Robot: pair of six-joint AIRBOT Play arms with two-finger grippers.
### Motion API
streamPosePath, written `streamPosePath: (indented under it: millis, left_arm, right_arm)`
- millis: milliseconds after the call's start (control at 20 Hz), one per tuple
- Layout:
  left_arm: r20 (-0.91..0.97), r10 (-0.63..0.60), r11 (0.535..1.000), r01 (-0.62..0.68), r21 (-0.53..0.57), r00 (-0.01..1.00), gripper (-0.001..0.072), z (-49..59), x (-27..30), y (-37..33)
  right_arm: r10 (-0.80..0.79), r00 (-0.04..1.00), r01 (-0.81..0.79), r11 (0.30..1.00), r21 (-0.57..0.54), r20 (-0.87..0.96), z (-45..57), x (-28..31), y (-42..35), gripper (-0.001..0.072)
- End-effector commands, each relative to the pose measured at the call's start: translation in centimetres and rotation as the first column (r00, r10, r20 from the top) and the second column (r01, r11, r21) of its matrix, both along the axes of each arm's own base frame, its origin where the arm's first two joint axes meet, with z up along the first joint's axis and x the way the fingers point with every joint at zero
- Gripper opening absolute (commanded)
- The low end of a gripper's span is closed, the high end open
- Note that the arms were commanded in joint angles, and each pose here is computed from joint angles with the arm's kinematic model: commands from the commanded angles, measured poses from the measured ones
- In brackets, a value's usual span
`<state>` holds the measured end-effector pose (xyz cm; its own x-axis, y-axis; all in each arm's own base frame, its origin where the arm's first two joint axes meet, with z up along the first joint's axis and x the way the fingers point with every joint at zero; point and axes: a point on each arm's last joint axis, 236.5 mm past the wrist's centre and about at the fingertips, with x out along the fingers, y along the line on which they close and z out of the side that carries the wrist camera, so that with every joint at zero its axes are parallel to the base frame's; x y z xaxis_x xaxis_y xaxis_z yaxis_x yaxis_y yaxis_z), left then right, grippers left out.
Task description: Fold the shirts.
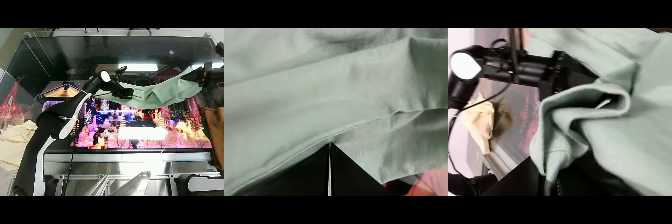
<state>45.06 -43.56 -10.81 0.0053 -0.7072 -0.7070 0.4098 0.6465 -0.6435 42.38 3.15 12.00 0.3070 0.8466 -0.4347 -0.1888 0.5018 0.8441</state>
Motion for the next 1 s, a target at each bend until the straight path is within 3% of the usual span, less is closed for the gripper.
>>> streamPosePath:
  millis: [0, 200, 450, 600, 700, 800, 850, 950]
  left_arm:
    - [-0.133, 0.024, 0.982, -0.049, -0.184, 0.991, 0.0002, 3.7, -1.5, -3.1]
    - [-0.035, -0.038, 0.931, 0.022, -0.364, 0.999, 0.0001, 14.1, -1.5, -3.0]
    - [0.212, 0.042, 0.906, 0.052, -0.420, 0.976, 0.0002, 28.6, 1.6, 8.1]
    - [0.267, 0.131, 0.911, -0.010, -0.412, 0.955, 0.0002, 31.3, 2.6, 14.5]
    - [0.241, 0.166, 0.914, -0.057, -0.402, 0.956, 0.0003, 30.8, 2.5, 17.2]
    - [0.192, 0.159, 0.919, -0.074, -0.387, 0.968, 0.0003, 29.2, 1.7, 18.9]
    - [0.177, 0.149, 0.922, -0.073, -0.379, 0.973, 0.0003, 28.4, 1.1, 19.4]
    - [0.142, 0.144, 0.926, -0.083, -0.369, 0.979, 0.0003, 26.7, 0.5, 20.0]
  right_arm:
    - [0.012, 0.998, -0.014, 1.000, 0.025, 0.063, 3.2, -0.2, 1.4, 0.0018]
    - [0.021, 0.995, -0.022, 1.000, 0.010, 0.100, 5.0, 1.7, 6.1, 0.0018]
    - [0.005, 0.968, -0.001, 1.000, -0.019, 0.250, 5.2, 6.2, 19.1, 0.0018]
    - [0.051, 0.934, -0.004, 0.991, -0.132, 0.353, 0.4, 8.7, 28.6, 0.0026]
    - [0.029, 0.925, 0.024, 0.991, -0.134, 0.378, -3.3, 10.2, 34.3, 0.0431]
    - [0.027, 0.933, -0.005, 0.998, -0.062, 0.359, -4.3, 9.7, 39.3, 0.0432]
    - [0.063, 0.928, -0.046, 0.997, -0.055, 0.366, -3.8, 8.9, 40.3, 0.0429]
    - [0.144, 0.921, -0.119, 0.989, -0.091, 0.362, -3.1, 7.6, 39.0, 0.0017]
